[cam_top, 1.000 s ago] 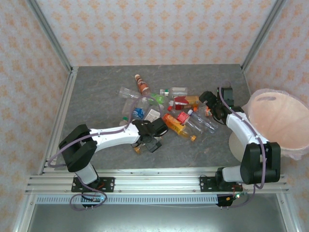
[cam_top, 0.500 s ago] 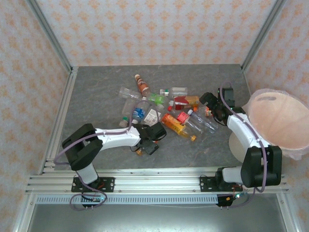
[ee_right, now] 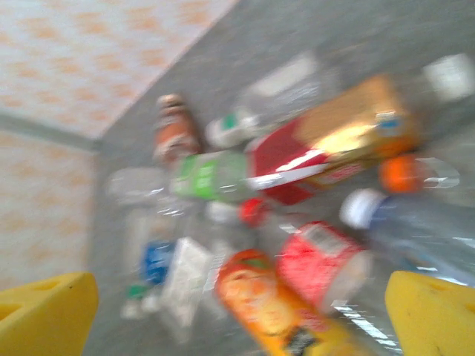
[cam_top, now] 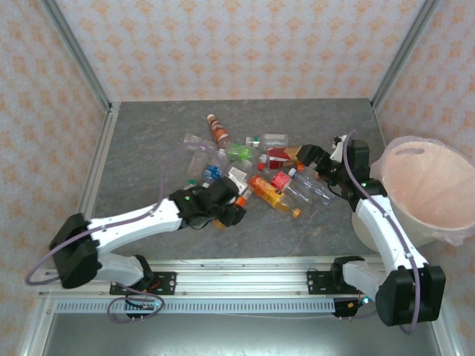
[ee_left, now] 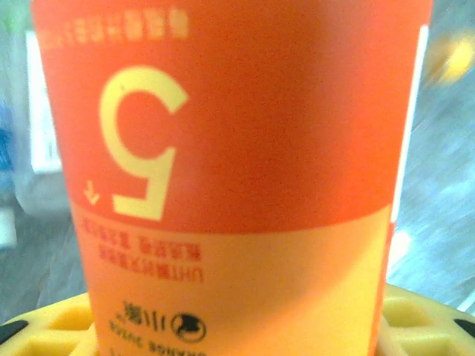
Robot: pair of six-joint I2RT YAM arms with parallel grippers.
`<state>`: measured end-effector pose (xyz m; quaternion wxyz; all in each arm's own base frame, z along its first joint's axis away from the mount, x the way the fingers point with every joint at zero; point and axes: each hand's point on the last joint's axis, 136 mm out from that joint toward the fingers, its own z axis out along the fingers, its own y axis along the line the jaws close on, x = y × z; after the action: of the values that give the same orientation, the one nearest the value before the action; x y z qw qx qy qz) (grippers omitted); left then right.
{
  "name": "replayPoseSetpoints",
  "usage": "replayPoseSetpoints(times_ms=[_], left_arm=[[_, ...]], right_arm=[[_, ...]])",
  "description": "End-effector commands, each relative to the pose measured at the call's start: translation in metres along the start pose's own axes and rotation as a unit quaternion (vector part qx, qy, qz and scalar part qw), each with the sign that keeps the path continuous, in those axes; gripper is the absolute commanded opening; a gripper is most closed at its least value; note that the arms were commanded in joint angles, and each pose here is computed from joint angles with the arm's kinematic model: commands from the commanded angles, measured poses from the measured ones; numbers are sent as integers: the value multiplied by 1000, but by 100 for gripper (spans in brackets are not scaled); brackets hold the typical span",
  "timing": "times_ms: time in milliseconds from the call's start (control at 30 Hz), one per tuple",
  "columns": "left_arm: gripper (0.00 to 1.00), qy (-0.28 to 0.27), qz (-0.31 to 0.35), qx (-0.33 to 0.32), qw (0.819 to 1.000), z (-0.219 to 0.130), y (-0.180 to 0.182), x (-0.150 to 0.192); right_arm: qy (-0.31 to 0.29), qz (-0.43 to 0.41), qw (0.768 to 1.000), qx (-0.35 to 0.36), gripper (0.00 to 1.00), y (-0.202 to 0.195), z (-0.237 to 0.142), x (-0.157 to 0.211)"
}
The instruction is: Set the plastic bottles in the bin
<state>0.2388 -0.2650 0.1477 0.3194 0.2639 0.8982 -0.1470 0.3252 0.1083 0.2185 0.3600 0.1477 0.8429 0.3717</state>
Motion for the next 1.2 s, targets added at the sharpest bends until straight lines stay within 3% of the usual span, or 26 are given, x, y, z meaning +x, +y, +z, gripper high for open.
replayPoseSetpoints(times_ms=[0, 200, 467, 833, 1167], left_arm=[[46, -96, -67, 83, 990, -26, -8, -41], [44, -172, -108, 167, 965, -65, -12, -69], [44, -203, -92, 282, 933, -90, -46, -95], [44, -214, -85, 328, 916, -99, -61, -114], [44, -216, -99, 334, 912, -91, -61, -122]], right_arm=[[30, -22, 983, -180, 99, 72, -8, 10], [64, -116, 953, -272, 99, 134, -20, 32], [115, -199, 897, -378, 99, 203, -29, 68], [145, -237, 875, -396, 99, 210, -36, 92], [158, -250, 872, -391, 82, 211, -37, 94]])
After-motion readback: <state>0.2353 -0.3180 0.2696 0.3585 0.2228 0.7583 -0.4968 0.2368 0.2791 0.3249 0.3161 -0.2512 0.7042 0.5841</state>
